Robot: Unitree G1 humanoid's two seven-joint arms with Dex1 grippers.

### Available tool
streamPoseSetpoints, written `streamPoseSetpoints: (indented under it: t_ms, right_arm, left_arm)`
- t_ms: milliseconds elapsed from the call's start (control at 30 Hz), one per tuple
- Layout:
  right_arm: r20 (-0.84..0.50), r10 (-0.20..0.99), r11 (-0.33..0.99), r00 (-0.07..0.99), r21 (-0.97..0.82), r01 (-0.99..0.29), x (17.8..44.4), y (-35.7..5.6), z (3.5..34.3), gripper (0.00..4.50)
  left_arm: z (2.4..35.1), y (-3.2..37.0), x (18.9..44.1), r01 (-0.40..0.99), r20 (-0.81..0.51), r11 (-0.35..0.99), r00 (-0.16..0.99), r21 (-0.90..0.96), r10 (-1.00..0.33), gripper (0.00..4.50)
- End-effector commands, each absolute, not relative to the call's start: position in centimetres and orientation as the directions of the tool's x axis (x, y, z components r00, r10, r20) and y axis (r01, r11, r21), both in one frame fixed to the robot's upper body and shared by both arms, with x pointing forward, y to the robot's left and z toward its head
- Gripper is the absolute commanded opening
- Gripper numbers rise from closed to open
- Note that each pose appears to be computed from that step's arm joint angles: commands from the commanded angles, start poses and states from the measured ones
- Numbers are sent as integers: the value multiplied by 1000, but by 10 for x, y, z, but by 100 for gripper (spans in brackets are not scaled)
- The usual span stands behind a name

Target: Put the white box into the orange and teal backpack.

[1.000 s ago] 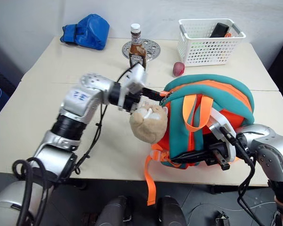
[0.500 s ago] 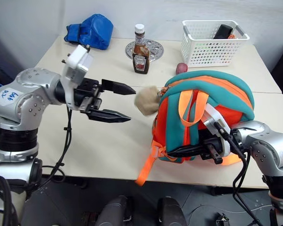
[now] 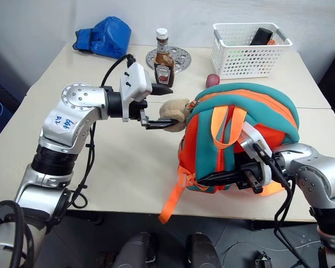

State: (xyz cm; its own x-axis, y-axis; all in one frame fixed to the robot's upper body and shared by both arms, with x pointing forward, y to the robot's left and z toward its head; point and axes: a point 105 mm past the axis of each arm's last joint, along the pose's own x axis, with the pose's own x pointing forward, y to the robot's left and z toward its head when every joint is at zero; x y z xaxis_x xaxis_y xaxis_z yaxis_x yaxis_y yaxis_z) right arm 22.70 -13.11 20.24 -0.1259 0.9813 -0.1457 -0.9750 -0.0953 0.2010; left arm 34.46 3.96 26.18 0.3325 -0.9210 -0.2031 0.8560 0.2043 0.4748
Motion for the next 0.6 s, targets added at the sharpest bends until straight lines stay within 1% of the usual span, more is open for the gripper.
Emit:
streamPoseSetpoints:
  t_ms: [33,200,233,267,333,433,567,600]
  right_arm:
    - [-137,979,-122,-150,191,-974,222,-127,204,0]
    - [-137,980,-121,-148,186,-975,221,-127,204,0]
    - [-134,980,-121,-147,185,-975,221,-127,204,0]
    - [-132,980,-120,-146,185,-975,221,-127,204,0]
    - [-125,981,-120,-145,187,-975,220,-126,203,0]
    - [-119,983,-115,-139,189,-975,218,-126,201,0]
    - [-106,986,-106,-128,190,-976,217,-125,201,0]
    - [-103,987,-103,-124,190,-976,217,-125,200,0]
  left_arm:
    - [257,35,339,880,-211,183,298,438,-931,448]
    - [254,35,342,900,-227,192,296,391,-928,448]
    - [258,38,344,895,-227,195,304,401,-925,448]
    - [262,43,346,888,-234,197,314,417,-920,409]
    - [269,51,349,876,-247,197,329,441,-911,358]
    - [275,62,348,876,-274,173,320,451,-907,265]
    - [279,77,346,875,-311,149,316,461,-896,160]
    - [279,85,345,874,-339,133,317,468,-886,137]
